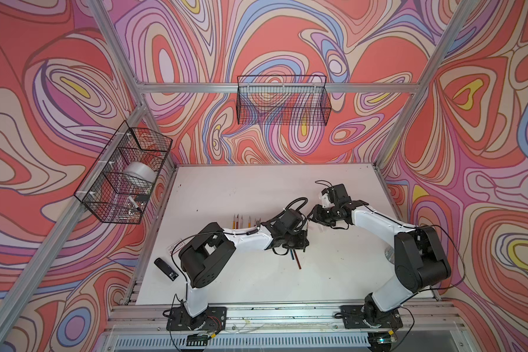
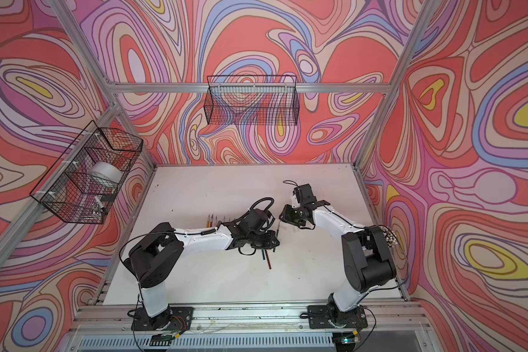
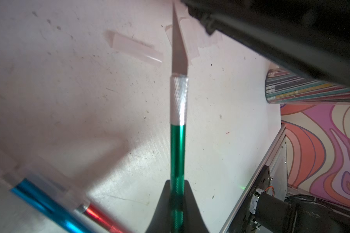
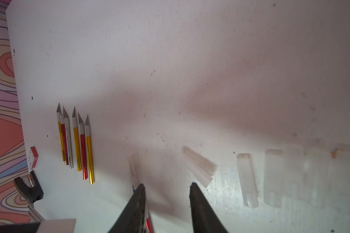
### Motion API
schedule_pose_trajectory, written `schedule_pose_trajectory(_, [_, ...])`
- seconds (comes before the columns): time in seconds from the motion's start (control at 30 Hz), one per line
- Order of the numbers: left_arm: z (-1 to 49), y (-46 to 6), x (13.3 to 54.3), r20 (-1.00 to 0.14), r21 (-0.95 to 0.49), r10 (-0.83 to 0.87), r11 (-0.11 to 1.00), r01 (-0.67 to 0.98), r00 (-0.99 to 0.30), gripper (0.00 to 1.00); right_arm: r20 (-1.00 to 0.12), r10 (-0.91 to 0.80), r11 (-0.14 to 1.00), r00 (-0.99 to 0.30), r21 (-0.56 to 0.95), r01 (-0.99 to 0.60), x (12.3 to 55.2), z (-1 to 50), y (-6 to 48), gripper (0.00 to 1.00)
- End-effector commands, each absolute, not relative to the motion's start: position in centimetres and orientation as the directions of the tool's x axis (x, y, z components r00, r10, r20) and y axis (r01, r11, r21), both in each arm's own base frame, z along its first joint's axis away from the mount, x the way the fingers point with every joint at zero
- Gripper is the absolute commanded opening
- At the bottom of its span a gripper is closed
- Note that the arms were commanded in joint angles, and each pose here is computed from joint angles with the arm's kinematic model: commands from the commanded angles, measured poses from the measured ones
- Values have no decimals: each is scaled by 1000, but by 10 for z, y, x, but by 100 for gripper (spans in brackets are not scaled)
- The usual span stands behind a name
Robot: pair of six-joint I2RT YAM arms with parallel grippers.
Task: Remove protective caps from carving knives
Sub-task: Place the protective sleeve at the center of the board, then place the carving knife at the center of the board.
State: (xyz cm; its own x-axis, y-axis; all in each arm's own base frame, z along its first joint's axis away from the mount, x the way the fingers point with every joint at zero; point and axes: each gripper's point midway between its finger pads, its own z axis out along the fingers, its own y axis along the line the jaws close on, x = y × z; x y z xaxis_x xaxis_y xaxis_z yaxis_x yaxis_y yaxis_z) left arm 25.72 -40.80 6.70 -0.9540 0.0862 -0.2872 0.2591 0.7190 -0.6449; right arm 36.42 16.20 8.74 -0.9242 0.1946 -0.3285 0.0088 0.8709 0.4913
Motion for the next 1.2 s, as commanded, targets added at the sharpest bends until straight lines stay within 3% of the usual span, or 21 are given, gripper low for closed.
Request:
schedule_pose_trajectory(0.0, [73, -394, 255, -296, -623, 83, 739, 258, -952, 0, -366, 173, 886, -915, 464, -18, 363, 98, 156, 37])
schedule_pose_trajectory(0.3, [80, -339, 247, -333, -473, 94, 844, 252, -938, 0, -382, 124, 894, -916, 444, -64, 343, 103, 151, 35])
schedule_pose_trajectory(0.53, [66, -296, 239, -296, -333, 100, 921, 201, -950, 1, -362, 125, 866, -924, 494, -76, 322, 103, 155, 38])
schedule_pose_trajectory(0.9, [46, -252, 262, -294, -83, 55, 993, 82, -954, 2, -351, 124, 855, -928, 512, -79, 307, 100, 155, 41])
schedule_pose_trajectory(1.17, [37, -242, 285, -294, -6, 27, 1000, 30, -955, 4, -354, 120, 857, -928, 508, -82, 306, 100, 155, 41])
